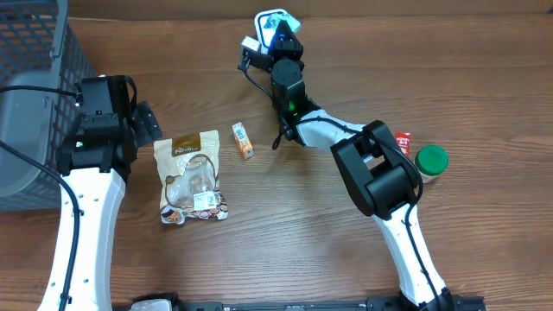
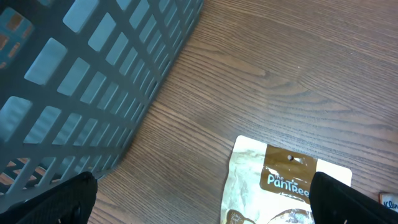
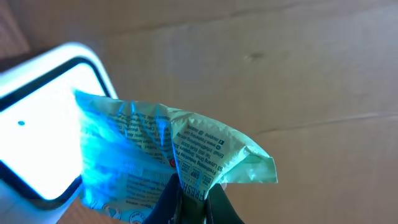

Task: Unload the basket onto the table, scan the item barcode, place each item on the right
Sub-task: 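Hold the teal pack in front of the scanner window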

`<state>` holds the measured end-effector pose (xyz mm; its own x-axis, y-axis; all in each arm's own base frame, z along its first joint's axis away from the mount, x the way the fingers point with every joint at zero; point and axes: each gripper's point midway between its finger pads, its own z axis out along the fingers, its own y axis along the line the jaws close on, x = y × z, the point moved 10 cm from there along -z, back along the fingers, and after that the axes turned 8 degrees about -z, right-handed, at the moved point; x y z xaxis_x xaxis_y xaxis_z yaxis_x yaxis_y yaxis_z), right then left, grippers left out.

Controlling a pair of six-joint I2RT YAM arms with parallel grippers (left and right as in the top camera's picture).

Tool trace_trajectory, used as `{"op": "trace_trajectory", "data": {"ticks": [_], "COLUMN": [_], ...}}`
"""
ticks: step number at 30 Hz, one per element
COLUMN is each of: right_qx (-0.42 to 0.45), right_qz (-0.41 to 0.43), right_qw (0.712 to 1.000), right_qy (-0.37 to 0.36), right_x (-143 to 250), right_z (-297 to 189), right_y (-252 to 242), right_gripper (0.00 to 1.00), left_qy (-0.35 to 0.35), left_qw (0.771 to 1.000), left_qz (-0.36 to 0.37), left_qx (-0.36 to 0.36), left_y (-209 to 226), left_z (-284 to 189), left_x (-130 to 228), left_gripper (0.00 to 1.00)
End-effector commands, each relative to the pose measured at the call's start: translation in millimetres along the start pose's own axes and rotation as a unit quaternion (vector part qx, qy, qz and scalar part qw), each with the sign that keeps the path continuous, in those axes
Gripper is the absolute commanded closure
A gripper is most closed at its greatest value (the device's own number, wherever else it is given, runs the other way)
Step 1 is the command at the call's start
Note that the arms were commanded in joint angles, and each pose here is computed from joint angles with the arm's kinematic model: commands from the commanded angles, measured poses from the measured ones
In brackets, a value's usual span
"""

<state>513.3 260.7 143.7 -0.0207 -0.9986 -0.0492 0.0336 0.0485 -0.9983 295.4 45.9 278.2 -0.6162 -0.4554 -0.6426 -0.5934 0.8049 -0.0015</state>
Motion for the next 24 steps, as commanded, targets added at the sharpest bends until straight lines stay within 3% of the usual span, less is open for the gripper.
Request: {"op": "trace_trajectory", "data": {"ticks": [1,16,24], "right_qx": [0.0,-0.097,-0.042], "right_qz": [0.003,0.023,0.082], "right_qw": [1.0,0.994,0.992], "right_qy": [0.002,0.043,0.083], "right_x": [2,-19,-24], "right_z": [3,-19,-24], "right_y": [1,35,13], "right_gripper": [0.96,0.96,0.96], "left_qy": [-0.008,-0.008,-0.008], "left_qw": [1.0,1.0,1.0], "left_qz": [-0.001,-0.001,-0.001], "left_qx": [-0.005,-0.005,-0.005], "left_y": [0,0,0], "left_z": [-2,-2,-2], "left_x": [-4,-4,-4], "left_gripper": [0.0,0.0,0.0]}}
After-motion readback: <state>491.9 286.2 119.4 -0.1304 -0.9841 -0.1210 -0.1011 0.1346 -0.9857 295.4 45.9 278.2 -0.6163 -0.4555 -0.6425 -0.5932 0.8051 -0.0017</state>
